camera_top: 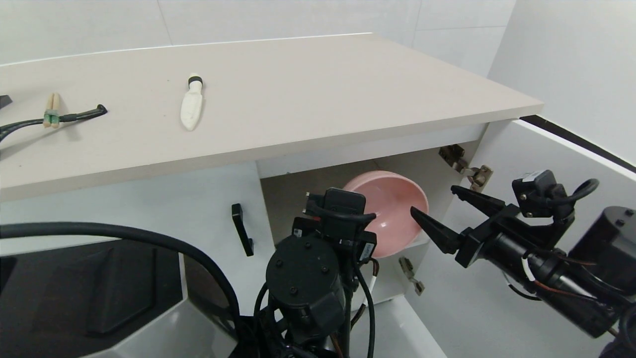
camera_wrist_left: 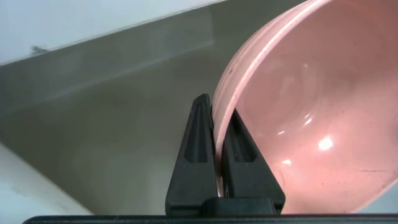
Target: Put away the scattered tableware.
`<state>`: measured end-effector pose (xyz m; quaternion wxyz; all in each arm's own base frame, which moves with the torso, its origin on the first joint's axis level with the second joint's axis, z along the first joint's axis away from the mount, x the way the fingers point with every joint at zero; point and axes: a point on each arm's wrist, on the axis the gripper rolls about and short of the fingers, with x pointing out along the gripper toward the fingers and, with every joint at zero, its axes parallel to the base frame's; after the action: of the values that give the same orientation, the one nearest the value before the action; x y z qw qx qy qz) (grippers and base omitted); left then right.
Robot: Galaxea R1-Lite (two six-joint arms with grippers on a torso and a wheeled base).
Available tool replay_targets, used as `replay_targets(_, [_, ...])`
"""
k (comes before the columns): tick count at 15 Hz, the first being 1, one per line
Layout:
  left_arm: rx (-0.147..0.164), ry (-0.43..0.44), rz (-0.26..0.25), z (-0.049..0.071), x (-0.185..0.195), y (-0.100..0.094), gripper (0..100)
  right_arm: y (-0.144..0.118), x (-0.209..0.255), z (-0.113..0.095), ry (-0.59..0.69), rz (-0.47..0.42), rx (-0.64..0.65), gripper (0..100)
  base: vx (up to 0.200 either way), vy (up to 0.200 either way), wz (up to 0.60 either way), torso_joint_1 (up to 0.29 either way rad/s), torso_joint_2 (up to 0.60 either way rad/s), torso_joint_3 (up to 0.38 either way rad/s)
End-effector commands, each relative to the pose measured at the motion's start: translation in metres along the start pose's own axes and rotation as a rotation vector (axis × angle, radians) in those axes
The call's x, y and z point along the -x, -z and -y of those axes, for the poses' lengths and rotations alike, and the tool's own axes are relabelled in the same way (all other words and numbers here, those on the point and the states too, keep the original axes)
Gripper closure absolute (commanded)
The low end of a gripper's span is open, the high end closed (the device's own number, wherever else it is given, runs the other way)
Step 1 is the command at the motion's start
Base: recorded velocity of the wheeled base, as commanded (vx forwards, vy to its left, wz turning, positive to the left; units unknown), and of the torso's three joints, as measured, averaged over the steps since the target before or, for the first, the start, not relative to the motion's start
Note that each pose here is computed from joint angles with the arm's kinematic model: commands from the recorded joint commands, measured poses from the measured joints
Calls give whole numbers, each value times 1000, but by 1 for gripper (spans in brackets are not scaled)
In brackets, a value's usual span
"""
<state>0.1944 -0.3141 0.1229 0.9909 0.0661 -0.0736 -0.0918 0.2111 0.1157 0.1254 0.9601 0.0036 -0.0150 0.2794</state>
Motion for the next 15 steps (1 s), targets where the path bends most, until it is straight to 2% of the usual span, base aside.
replay_targets(1, [8, 15, 15, 3, 2, 0, 100, 10, -5, 3, 10, -40, -3, 0, 0, 0, 0, 0, 0, 0])
replay_targets(4, [40, 95, 52, 8, 7, -5, 100, 8, -5, 3, 10, -31, -3, 0, 0, 0, 0, 0, 0, 0])
replay_targets(9, [45, 94, 55, 8, 7, -5, 100, 1, -1, 2, 6, -3, 1, 0, 0, 0, 0, 0, 0, 0])
replay_targets(10, [44, 94, 54, 8, 7, -4, 100, 1, -1, 1, 5, -2, 1, 100, 0, 0, 0, 0, 0, 0])
replay_targets(13, [44, 94, 54, 8, 7, -4, 100, -4, 3, -3, -10, 17, 0, 100, 0, 0, 0, 0, 0, 0])
replay_targets(15, [43, 87, 55, 7, 4, -5, 100, -6, 7, -15, -61, 21, -2, 100, 0, 0, 0, 0, 0, 0])
